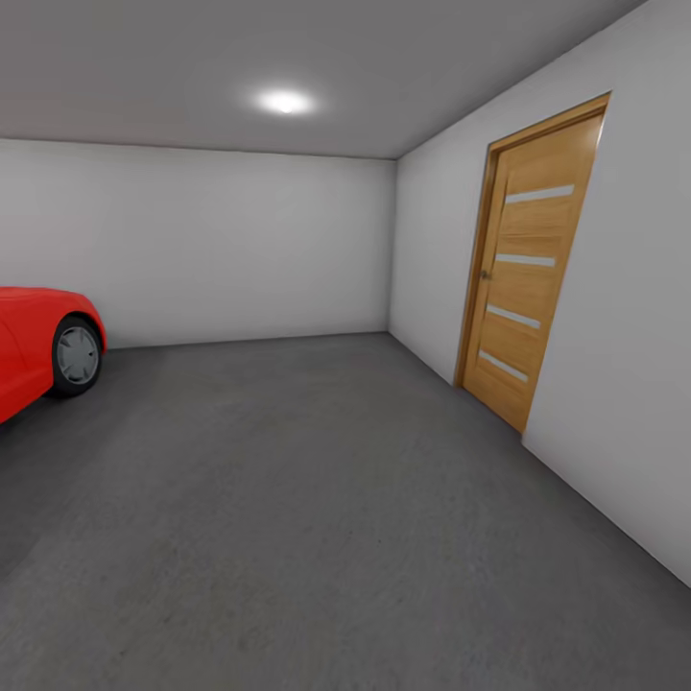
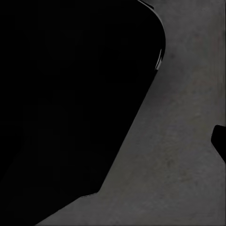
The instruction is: Move the two storage containers from the living room to the garage. In the garage, place one container on the floor and stack the other container on top of it (either order is fine).
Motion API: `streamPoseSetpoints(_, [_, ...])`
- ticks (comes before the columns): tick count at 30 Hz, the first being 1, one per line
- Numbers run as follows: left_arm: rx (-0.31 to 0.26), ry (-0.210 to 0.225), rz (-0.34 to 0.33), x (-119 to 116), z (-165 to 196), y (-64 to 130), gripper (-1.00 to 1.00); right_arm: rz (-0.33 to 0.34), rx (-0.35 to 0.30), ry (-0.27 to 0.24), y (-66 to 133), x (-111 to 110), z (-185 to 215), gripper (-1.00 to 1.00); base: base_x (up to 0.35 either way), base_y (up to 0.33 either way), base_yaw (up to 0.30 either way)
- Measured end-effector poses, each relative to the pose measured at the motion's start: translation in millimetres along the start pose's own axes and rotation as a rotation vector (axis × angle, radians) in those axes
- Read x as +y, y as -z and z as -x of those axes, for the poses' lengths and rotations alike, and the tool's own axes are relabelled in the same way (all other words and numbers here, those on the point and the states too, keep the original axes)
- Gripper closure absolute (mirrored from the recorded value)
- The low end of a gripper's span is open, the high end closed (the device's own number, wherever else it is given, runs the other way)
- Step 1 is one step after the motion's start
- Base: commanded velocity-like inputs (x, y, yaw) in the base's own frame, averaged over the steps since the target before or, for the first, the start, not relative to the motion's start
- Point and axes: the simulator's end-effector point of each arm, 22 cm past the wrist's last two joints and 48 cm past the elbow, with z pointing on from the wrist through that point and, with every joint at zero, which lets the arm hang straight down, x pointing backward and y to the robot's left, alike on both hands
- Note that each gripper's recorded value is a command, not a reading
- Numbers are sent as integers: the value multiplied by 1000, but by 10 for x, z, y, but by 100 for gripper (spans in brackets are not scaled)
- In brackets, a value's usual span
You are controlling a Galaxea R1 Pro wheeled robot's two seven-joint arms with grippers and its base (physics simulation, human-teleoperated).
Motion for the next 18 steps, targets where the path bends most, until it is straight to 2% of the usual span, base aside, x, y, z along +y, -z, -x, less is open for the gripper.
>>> streamPoseSetpoints(18, [-1, 1, -2, -9, 1, 0, -100, 0, 0, -8, 0, 0, 0, -100, 335, 0, 0])
